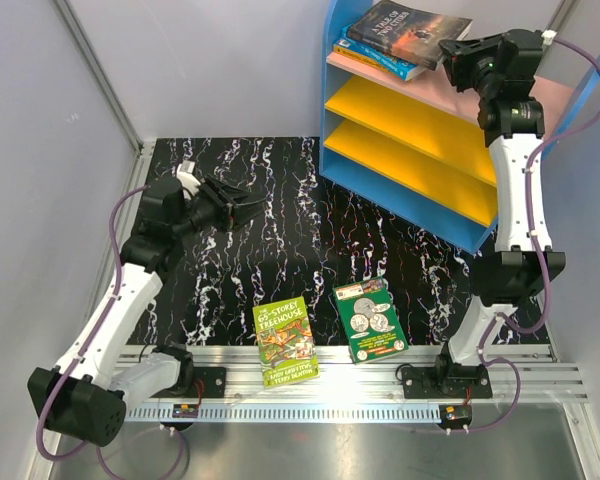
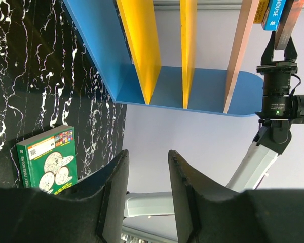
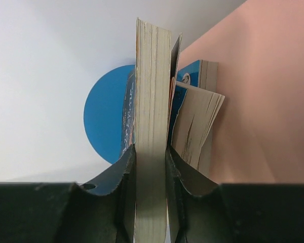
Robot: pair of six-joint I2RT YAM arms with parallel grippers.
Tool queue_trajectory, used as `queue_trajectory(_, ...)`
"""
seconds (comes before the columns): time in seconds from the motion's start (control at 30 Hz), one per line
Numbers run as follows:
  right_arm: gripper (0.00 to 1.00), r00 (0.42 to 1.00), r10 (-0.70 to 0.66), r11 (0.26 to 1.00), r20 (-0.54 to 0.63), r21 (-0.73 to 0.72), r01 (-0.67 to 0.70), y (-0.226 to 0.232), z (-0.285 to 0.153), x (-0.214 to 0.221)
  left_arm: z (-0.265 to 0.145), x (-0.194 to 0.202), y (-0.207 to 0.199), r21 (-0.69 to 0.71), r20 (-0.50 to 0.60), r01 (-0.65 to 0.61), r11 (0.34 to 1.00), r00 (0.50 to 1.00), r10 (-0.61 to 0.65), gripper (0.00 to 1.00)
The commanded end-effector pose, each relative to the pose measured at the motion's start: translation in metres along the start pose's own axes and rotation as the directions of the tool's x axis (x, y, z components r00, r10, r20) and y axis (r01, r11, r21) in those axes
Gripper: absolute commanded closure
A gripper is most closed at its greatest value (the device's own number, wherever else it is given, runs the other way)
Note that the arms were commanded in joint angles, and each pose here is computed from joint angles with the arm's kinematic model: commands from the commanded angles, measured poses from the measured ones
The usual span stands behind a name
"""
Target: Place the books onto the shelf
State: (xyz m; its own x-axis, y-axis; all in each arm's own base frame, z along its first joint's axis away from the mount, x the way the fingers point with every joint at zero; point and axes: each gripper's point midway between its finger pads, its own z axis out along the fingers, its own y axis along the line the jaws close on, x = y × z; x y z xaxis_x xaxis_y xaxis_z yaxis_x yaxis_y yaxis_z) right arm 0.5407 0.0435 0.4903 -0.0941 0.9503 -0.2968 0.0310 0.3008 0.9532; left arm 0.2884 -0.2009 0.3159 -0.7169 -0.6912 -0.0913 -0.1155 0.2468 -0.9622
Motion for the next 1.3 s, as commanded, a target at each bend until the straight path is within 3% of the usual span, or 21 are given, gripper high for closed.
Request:
queue_trajectory(0.0,1.0,0.998,0.053,0.994,-0.03,-0.091,-0.056,0.033,0.001,0.018,-0.006,0.004,-0.004,0.036,-0.032,-0.019,0.999,0.999,0.02,0.61)
queue_trajectory(0.3,1.0,0.996,0.085,0.996,-0.002,0.039,-0.085,-0.012,0.021,0.023,-0.01,-0.001,0.009,0.023,-0.013,0.007,1.0,1.0,-0.007,0.61)
queue_trajectory(0.4,0.73,0.996,0.092,0.995,-0.004,0.028,-0.092,-0.009,0.026,0.023,-0.01,-0.001,0.012,0.018,-0.016,0.013,1.0,1.0,-0.012,0.61)
queue_trajectory(0.43,0.53,0.996,0.09,0.995,-0.019,0.043,-0.09,-0.015,0.031,0.026,-0.01,-0.001,0.011,0.019,-0.016,0.012,1.0,1.0,-0.012,0.61)
queue_trajectory(0.5,0.43,0.997,0.074,0.997,-0.029,0.028,-0.074,-0.004,0.028,0.027,-0.008,-0.002,0.013,0.014,-0.017,0.018,1.0,1.0,-0.018,0.62)
queue_trajectory(0.53,0.32,0.997,0.069,0.997,-0.032,0.032,-0.068,-0.005,0.029,0.027,-0.008,-0.003,0.013,0.017,-0.015,0.017,1.0,1.0,-0.017,0.61)
queue_trajectory(0.77,0.0,0.999,-0.026,1.0,0.037,0.018,0.025,0.012,0.002,0.008,-0.006,-0.003,0.015,0.01,-0.02,0.026,1.0,0.999,-0.026,0.61)
queue_trajectory(1.03,0.0,0.982,-0.142,0.972,0.123,0.207,0.114,-0.01,-0.038,-0.03,-0.007,-0.003,0.016,-0.012,-0.022,0.029,0.999,0.999,-0.03,0.62)
queue_trajectory(1.2,0.0,0.988,-0.136,0.957,0.078,0.269,0.111,-0.034,-0.042,-0.028,-0.007,-0.002,0.018,-0.028,-0.026,0.027,0.999,0.999,-0.028,0.62)
queue_trajectory(1.27,0.21,0.99,-0.133,0.959,0.048,0.257,0.117,-0.036,-0.042,-0.021,-0.009,-0.001,0.019,-0.033,-0.025,0.031,0.999,0.999,-0.032,0.63)
